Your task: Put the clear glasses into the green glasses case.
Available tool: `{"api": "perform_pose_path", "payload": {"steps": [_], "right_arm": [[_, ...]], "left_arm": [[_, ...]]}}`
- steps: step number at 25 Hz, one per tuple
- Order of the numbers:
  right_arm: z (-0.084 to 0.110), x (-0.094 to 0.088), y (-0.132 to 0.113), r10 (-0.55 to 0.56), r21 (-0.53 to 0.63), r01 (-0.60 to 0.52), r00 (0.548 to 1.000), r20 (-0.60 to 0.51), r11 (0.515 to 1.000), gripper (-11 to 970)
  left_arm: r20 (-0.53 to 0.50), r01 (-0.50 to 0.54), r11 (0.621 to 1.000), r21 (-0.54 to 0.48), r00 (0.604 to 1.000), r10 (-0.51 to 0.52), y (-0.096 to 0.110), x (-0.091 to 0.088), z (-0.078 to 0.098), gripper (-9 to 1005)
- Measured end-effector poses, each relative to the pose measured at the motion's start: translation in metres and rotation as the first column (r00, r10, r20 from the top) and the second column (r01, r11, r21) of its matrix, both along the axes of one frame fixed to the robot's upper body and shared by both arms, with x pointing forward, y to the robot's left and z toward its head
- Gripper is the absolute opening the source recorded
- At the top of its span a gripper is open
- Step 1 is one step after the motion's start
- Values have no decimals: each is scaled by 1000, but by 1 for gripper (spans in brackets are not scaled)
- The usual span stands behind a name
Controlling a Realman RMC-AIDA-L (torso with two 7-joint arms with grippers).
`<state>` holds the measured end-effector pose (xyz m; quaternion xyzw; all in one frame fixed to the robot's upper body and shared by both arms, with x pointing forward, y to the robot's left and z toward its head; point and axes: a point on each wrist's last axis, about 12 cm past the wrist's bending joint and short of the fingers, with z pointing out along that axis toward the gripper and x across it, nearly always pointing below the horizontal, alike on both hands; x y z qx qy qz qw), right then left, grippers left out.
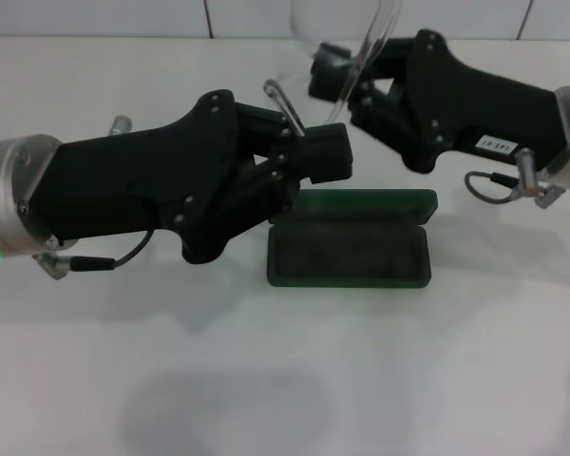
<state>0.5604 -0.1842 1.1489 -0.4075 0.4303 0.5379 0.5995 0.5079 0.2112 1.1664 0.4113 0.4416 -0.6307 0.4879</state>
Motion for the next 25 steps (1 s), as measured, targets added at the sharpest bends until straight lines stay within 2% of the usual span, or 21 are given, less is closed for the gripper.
{"api": "perform_pose_path", "payload": {"steps": [9, 17, 18, 25], "right_arm": [[0, -4, 7, 58, -43, -57, 998, 21, 997, 108], [-2, -6, -4, -7, 0, 7, 1000, 26, 1000, 108], [-2, -6, -9, -41, 24, 40, 999, 28, 999, 108], [-2, -6, -10, -44, 27, 43, 998, 33, 999, 108]], "left_arm": [[-11, -1, 1000, -3, 1000, 1, 0, 0, -2, 42], [-30, -11, 1000, -17, 1000, 11, 1, -1, -6, 42], [-29, -12, 1000, -18, 1000, 12, 1, -1, -6, 42], [-28, -13, 1000, -18, 1000, 12, 1, -1, -6, 42]]}}
